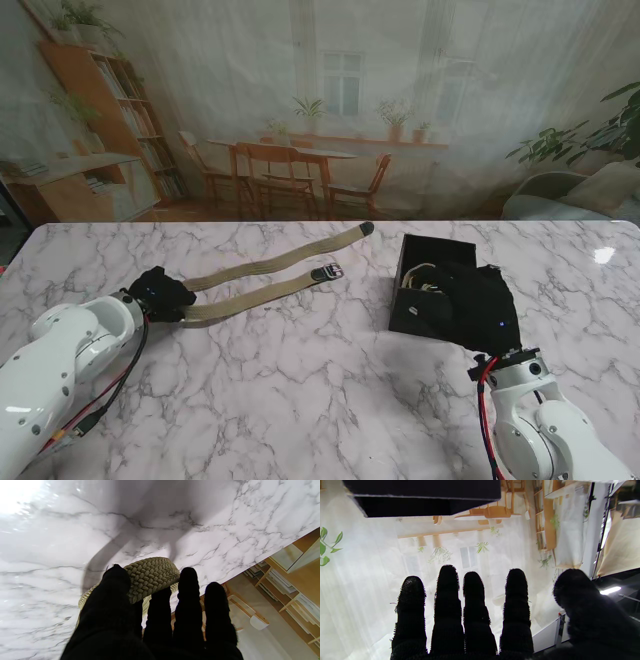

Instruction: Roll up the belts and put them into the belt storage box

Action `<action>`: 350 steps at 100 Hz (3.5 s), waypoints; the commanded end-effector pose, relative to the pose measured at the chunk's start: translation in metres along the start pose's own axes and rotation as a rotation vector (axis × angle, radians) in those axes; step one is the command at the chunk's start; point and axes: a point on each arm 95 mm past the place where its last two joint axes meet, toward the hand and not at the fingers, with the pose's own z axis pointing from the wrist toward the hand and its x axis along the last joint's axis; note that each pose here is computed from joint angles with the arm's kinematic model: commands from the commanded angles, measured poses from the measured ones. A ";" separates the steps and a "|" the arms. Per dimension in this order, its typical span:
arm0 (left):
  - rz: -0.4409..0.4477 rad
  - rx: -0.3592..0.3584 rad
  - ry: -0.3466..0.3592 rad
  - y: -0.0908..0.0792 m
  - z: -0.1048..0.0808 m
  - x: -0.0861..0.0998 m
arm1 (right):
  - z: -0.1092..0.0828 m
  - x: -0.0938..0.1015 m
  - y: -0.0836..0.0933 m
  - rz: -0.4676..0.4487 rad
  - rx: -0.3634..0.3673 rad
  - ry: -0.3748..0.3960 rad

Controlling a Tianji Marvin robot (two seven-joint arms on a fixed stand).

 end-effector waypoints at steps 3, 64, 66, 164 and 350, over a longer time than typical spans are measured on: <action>0.030 0.012 0.030 0.003 -0.014 0.009 | 0.002 0.009 0.002 -0.017 0.033 0.057; 0.202 0.283 0.242 -0.046 -0.101 0.052 | 0.021 0.068 -0.025 0.076 0.409 0.339; 0.204 0.289 0.247 -0.046 -0.103 0.054 | 0.022 0.070 -0.026 0.078 0.416 0.340; 0.191 0.522 0.451 -0.102 -0.131 0.088 | 0.060 0.122 -0.047 0.299 0.611 0.308; 0.204 0.511 0.445 -0.102 -0.121 0.086 | 0.060 0.148 -0.056 0.559 0.693 0.414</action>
